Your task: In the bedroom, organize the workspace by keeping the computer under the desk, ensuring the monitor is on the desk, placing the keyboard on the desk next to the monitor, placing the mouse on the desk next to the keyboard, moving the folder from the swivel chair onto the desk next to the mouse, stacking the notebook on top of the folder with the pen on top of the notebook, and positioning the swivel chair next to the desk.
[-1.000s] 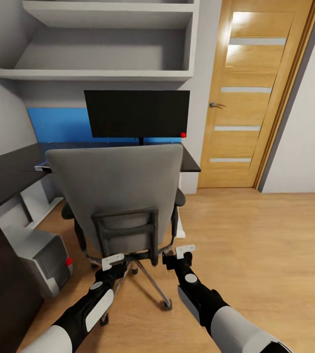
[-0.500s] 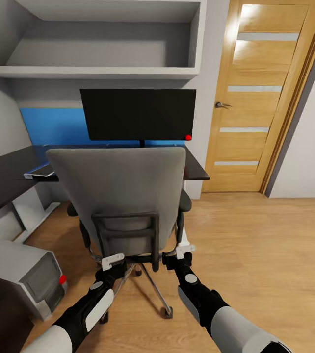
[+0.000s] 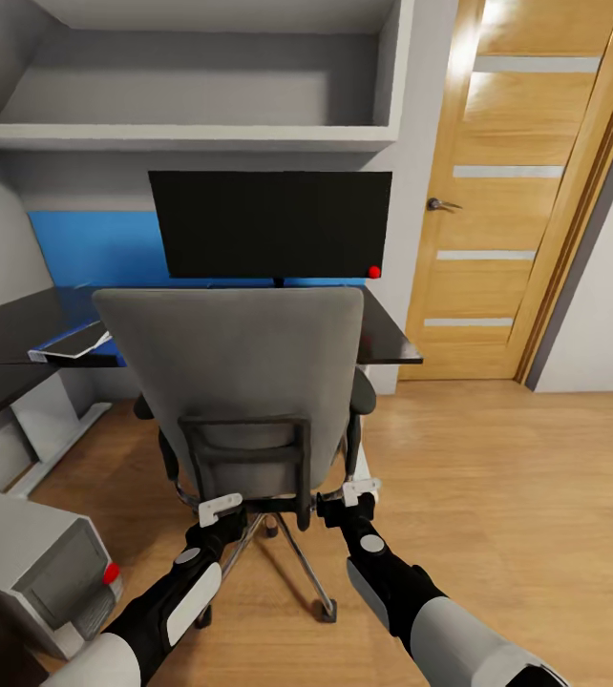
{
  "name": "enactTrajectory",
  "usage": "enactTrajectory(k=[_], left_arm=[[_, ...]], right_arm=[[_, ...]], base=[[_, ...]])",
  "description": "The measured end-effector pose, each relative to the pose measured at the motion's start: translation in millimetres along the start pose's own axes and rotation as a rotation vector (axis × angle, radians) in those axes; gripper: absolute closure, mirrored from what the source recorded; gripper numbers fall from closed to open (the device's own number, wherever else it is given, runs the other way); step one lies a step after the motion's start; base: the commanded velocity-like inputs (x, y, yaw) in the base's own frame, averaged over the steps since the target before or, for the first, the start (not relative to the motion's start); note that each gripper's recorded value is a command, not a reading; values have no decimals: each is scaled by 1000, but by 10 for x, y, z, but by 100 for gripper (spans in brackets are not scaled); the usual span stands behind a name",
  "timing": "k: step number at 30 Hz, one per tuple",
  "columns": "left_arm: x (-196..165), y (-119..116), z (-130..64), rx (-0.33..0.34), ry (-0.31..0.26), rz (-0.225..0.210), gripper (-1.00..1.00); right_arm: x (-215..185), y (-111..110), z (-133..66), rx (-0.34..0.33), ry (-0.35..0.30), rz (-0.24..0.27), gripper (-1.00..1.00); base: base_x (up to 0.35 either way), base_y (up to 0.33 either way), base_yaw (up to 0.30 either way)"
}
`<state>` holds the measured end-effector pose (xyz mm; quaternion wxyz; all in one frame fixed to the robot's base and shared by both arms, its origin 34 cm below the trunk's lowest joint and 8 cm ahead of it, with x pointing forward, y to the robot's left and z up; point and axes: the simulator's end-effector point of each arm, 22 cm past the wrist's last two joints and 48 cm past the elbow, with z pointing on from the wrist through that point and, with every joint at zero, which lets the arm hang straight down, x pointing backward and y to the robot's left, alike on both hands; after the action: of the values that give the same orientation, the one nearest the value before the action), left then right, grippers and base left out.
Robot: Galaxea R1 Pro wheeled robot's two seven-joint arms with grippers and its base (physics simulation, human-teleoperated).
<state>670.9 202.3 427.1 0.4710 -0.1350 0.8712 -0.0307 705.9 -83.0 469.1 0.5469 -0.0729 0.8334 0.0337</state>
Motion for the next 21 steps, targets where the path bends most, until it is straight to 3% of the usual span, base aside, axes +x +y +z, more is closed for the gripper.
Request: enactTrajectory(k=[6,21], left_arm=[[8,-8,2,1,2,1,-100],[16,-7,3,0,5,2,-100]], right_arm=[[3,2,3,-1,1,0,-100],[7,1,3,-1,1,0,-100]], base=[[-87,3,0],[-327,0,0]])
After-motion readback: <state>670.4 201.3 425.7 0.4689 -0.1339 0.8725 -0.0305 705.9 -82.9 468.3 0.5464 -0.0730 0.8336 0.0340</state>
